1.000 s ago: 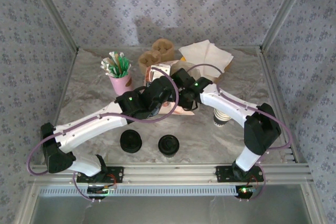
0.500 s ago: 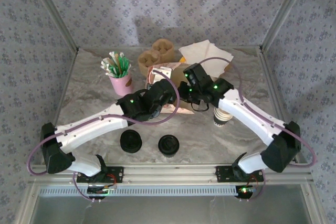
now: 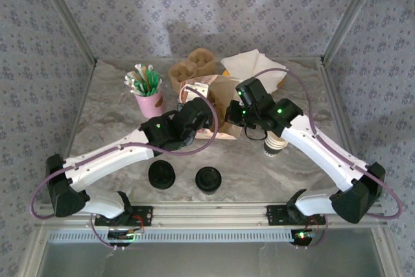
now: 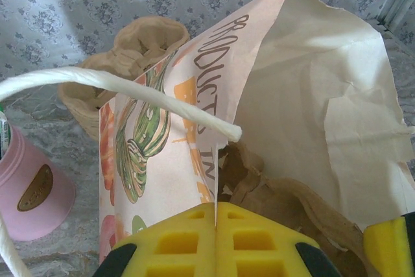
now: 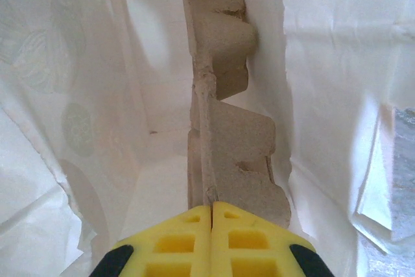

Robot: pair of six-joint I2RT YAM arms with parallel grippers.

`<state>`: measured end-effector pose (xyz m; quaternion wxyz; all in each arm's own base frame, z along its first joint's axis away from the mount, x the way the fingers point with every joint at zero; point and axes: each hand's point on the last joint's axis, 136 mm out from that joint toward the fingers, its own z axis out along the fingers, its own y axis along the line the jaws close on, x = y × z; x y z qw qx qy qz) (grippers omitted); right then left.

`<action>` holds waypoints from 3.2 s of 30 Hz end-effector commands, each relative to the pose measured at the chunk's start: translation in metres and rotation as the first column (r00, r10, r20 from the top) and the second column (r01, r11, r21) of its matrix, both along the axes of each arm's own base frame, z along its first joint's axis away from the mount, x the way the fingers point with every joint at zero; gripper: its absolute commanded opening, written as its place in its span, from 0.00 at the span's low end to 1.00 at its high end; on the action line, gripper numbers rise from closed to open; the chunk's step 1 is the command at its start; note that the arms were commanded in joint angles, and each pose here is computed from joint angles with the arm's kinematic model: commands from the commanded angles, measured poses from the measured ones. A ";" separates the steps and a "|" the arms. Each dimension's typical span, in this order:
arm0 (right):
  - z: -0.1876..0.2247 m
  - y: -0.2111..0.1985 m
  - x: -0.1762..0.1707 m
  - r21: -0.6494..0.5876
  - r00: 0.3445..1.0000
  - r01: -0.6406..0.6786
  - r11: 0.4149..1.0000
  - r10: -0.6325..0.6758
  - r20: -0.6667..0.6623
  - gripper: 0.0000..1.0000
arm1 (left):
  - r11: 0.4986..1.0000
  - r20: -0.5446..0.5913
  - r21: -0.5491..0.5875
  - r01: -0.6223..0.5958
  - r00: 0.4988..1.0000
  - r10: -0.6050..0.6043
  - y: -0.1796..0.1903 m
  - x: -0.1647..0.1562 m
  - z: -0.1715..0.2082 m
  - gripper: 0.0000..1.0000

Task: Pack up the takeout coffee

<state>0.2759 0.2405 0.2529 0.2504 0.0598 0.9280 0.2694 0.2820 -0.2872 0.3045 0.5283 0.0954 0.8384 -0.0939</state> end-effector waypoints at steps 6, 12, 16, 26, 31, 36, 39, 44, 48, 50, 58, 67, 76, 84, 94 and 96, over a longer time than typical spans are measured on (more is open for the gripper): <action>0.056 -0.017 -0.005 0.050 0.993 -0.014 0.999 0.008 0.115 0.00 | 0.999 -0.112 -0.035 -0.016 0.994 0.012 0.010 0.013 -0.018 0.00; 0.087 -0.028 -0.005 0.089 0.987 -0.011 0.996 -0.004 0.158 0.00 | 0.996 -0.170 -0.089 0.005 0.985 -0.020 0.002 0.018 -0.020 0.00; 0.106 -0.033 -0.004 0.106 0.982 -0.012 0.994 -0.008 0.191 0.00 | 0.993 -0.189 -0.118 0.013 0.981 -0.036 -0.002 0.019 -0.019 0.00; 0.130 -0.044 -0.002 0.135 0.974 -0.002 0.991 -0.029 0.225 0.00 | 0.972 -0.188 -0.232 0.029 0.979 -0.074 -0.007 0.022 -0.003 0.00; 0.138 -0.052 -0.001 0.130 0.970 0.009 0.991 -0.040 0.238 0.00 | 0.969 -0.178 -0.242 0.047 0.980 -0.092 -0.011 0.022 0.004 0.00; 0.128 -0.066 -0.002 0.053 0.971 0.023 0.998 -0.035 0.236 0.01 | 0.973 -0.166 -0.226 0.055 0.982 -0.094 -0.009 0.023 0.007 0.00; 0.122 -0.075 -0.004 0.003 0.973 0.029 1.000 -0.029 0.228 0.16 | 0.975 -0.160 -0.213 0.060 0.982 -0.096 -0.007 0.022 0.009 0.00; 0.112 -0.071 -0.003 -0.031 0.979 -0.008 0.999 0.014 0.205 0.34 | 0.981 -0.140 -0.181 0.066 0.986 -0.093 -0.006 0.024 0.014 0.00; 0.102 -0.048 -0.005 0.007 0.984 -0.042 0.999 0.040 0.172 0.35 | 0.986 -0.089 -0.144 0.084 0.991 -0.098 -0.007 0.024 0.025 0.00; 0.098 -0.037 -0.007 0.025 0.986 -0.043 0.999 0.039 0.160 0.35 | 0.986 -0.053 -0.121 0.111 0.992 -0.118 -0.012 0.021 0.033 0.00; 0.045 -0.013 0.000 0.046 0.998 0.058 0.997 -0.059 0.020 0.39 | 0.987 -0.037 -0.081 0.141 0.989 -0.144 -0.024 0.018 0.030 0.00; 0.007 -0.011 -0.020 -0.019 0.990 0.125 0.992 -0.126 -0.064 0.47 | 0.991 -0.076 -0.102 0.089 0.992 -0.097 -0.025 0.019 0.018 0.00; -0.024 -0.013 -0.016 -0.083 0.976 0.173 0.981 -0.182 -0.119 0.48 | 0.991 -0.051 -0.109 0.073 0.996 -0.079 -0.032 0.014 0.028 0.00; -0.048 -0.008 -0.005 -0.138 0.966 0.195 0.971 -0.214 -0.143 0.46 | 0.990 -0.044 -0.119 0.080 0.995 -0.086 -0.035 0.011 0.033 0.00; -0.064 -0.007 0.001 -0.187 0.954 0.220 0.957 -0.251 -0.161 0.32 | 0.988 -0.042 -0.127 0.085 0.995 -0.091 -0.038 0.009 0.033 0.00; -0.062 -0.008 0.002 -0.188 0.955 0.227 0.956 -0.256 -0.152 0.26 | 0.988 -0.044 -0.129 0.088 0.995 -0.095 -0.039 0.008 0.033 0.00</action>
